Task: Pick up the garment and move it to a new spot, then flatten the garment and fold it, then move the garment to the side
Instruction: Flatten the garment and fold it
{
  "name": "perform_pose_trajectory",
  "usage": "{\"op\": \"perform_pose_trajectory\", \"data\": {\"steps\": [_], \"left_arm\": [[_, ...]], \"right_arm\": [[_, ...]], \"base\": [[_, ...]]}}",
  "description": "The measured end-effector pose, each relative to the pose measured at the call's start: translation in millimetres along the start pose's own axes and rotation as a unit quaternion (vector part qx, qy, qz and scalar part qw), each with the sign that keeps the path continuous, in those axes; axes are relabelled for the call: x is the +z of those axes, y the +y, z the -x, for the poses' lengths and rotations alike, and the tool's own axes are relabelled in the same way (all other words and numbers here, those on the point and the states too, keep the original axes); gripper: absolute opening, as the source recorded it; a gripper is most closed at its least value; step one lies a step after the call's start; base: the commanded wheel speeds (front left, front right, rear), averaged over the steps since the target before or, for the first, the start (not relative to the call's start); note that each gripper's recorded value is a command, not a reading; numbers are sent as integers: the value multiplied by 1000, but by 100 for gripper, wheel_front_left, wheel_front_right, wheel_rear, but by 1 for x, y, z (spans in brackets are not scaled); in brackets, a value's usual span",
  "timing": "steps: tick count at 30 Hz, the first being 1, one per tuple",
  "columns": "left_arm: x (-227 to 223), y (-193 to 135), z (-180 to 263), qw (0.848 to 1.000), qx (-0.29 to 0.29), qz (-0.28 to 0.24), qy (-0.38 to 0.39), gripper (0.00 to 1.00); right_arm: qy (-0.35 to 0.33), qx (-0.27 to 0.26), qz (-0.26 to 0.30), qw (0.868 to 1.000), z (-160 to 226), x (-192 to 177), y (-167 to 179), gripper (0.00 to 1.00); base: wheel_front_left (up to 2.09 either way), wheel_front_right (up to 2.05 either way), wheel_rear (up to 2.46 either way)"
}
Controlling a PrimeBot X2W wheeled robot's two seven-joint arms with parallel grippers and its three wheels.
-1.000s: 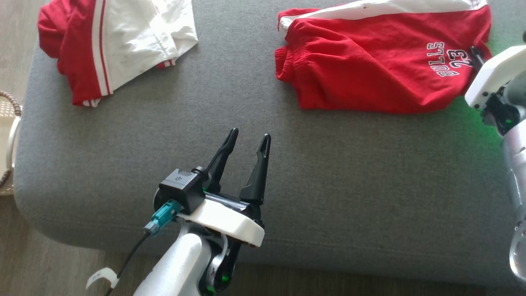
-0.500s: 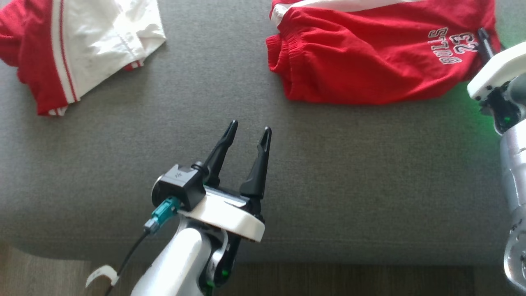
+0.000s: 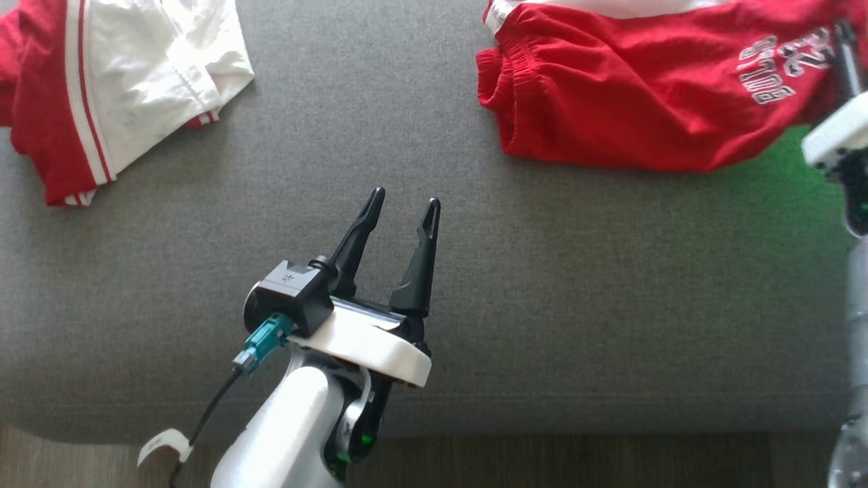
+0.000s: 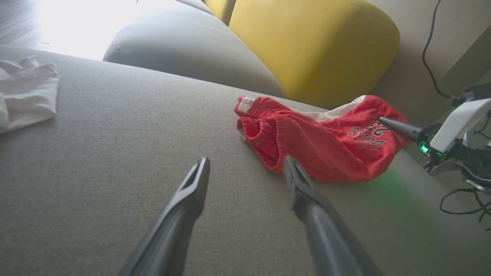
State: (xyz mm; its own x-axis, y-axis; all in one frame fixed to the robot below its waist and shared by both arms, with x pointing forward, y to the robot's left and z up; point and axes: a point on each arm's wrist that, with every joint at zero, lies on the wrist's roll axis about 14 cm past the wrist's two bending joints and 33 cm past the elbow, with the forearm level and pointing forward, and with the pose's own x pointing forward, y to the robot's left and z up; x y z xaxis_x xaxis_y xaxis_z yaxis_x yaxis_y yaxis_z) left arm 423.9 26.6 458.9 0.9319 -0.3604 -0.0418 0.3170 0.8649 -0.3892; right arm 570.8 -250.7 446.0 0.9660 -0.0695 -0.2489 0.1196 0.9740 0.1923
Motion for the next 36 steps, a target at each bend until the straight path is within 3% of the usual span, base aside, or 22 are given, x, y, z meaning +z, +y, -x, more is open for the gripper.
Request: {"op": "perform_pose_trajectory", "data": {"steps": [4,14,27,36], "left_arm": [[5,-3,3,1000,-2,-4,-5,100],[18,-4,24,1000,12,-2,-19,100],[33,3,45,999,38,-3,-38,100],[34,7,53,998,54,3,-40,100]], "right_arm": [[-17,46,-2,999,10,14,38,0],[17,148,-3,989,40,-1,128,0],[74,230,-1,970,42,-24,204,0],[123,238,20,963,48,-62,214,0]], "base": [[0,0,0],[0,0,0],[0,0,0],[0,0,0]]}}
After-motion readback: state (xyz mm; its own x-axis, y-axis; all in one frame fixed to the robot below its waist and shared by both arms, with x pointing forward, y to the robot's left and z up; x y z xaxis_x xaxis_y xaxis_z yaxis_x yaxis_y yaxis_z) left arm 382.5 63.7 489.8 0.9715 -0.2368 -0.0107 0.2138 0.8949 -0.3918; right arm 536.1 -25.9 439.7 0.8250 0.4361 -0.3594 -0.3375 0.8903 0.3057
